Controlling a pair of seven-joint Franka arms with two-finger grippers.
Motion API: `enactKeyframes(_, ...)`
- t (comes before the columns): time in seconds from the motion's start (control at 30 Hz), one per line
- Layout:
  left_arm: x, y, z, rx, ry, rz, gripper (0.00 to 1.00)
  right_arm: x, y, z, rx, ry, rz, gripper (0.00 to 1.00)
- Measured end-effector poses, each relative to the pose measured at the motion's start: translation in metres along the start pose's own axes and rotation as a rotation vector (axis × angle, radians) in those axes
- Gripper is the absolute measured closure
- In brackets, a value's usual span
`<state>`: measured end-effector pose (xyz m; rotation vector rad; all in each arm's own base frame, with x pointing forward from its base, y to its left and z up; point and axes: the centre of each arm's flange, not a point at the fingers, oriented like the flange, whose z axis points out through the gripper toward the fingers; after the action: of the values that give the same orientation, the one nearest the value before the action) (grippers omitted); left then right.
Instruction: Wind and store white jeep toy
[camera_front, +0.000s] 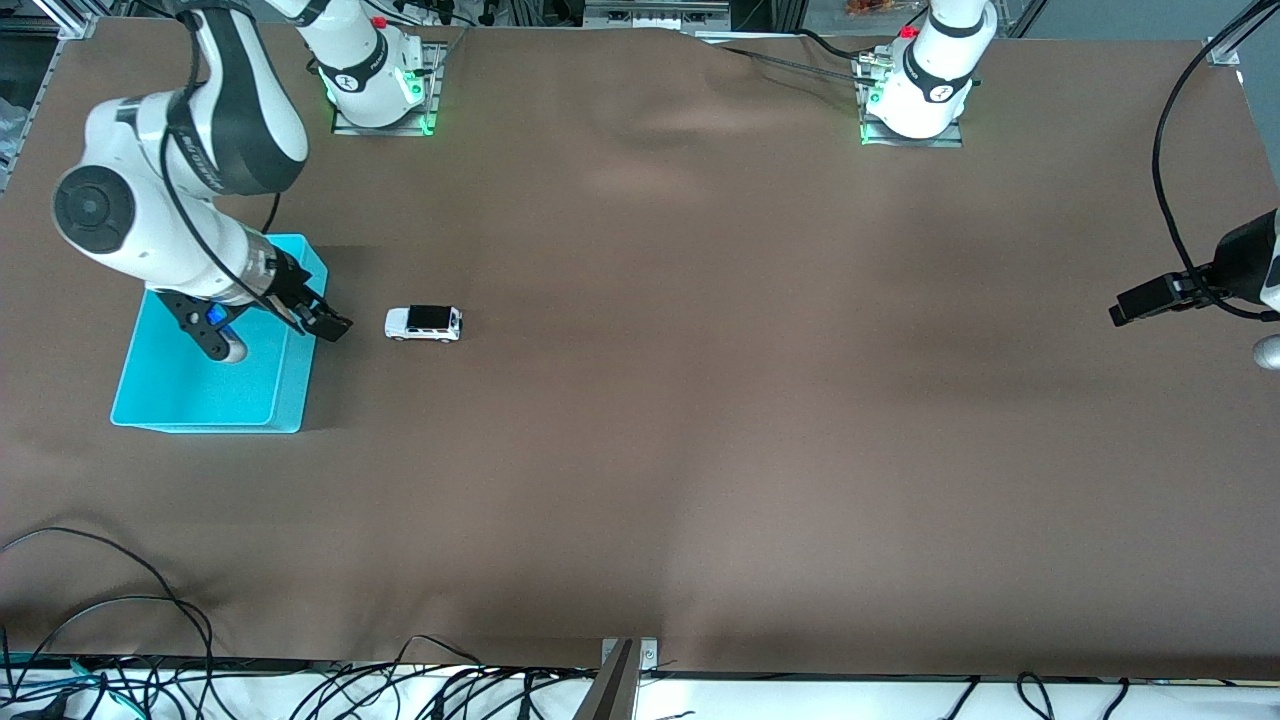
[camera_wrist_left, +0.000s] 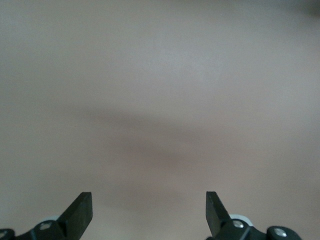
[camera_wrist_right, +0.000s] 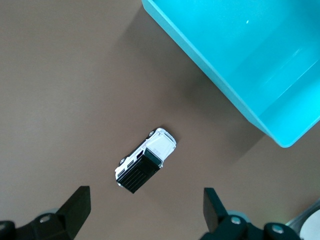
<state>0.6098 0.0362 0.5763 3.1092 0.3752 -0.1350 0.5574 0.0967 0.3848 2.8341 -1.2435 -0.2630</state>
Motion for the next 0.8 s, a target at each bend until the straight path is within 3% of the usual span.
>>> enactKeyframes(0.8,0.001,0.001,0.002,0.000,-0.003,0.001,0.00,-0.038,-0.004,0.113,0.064,0.042,0.329,0.00)
